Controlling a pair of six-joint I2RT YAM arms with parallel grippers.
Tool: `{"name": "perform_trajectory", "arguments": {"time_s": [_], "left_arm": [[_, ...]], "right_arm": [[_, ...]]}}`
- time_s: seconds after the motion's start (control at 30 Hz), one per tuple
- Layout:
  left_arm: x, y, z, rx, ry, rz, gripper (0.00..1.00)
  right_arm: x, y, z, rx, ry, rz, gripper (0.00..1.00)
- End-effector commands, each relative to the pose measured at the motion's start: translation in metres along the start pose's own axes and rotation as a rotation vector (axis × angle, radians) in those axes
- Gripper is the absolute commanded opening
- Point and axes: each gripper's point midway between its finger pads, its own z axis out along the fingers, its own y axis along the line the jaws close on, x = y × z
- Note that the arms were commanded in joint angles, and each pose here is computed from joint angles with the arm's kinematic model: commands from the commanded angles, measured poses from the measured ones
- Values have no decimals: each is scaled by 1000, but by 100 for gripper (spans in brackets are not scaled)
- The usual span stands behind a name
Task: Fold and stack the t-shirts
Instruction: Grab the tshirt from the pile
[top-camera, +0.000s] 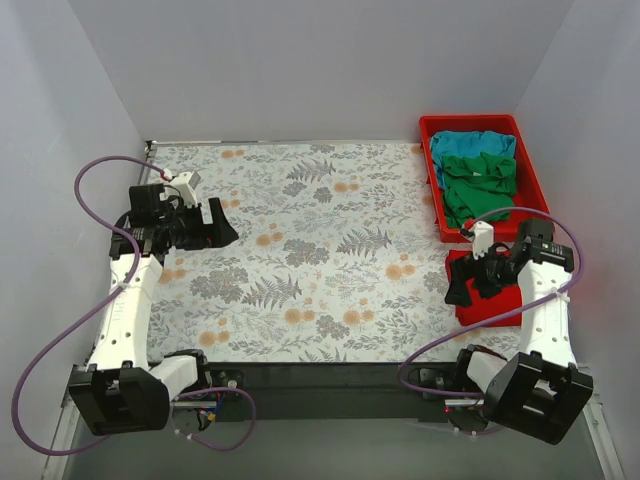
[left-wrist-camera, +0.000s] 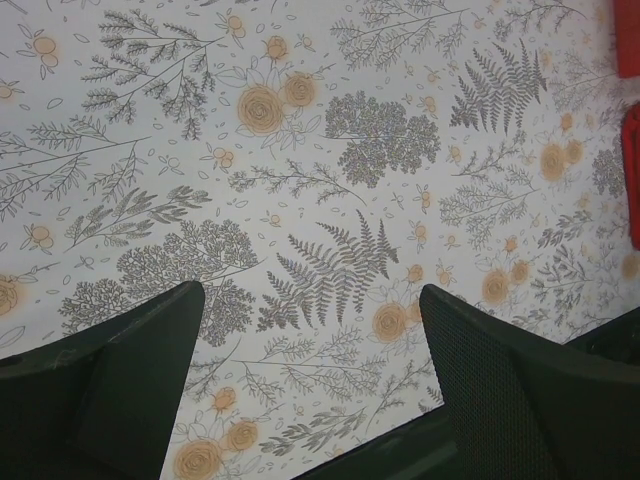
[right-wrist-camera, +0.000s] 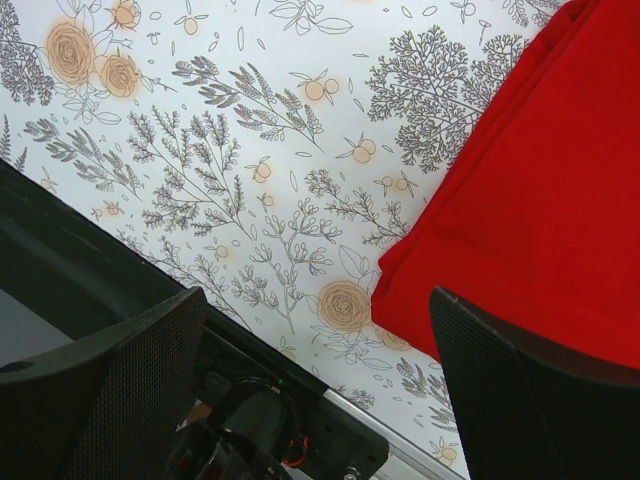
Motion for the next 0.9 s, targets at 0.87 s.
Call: {"name": "perform_trajectory", "arguments": {"time_s": [0.87], "left_arm": [[-22, 27, 26, -75, 54, -7, 89]], "right_arm": [[-249, -271, 73, 313, -164, 117, 98]]}}
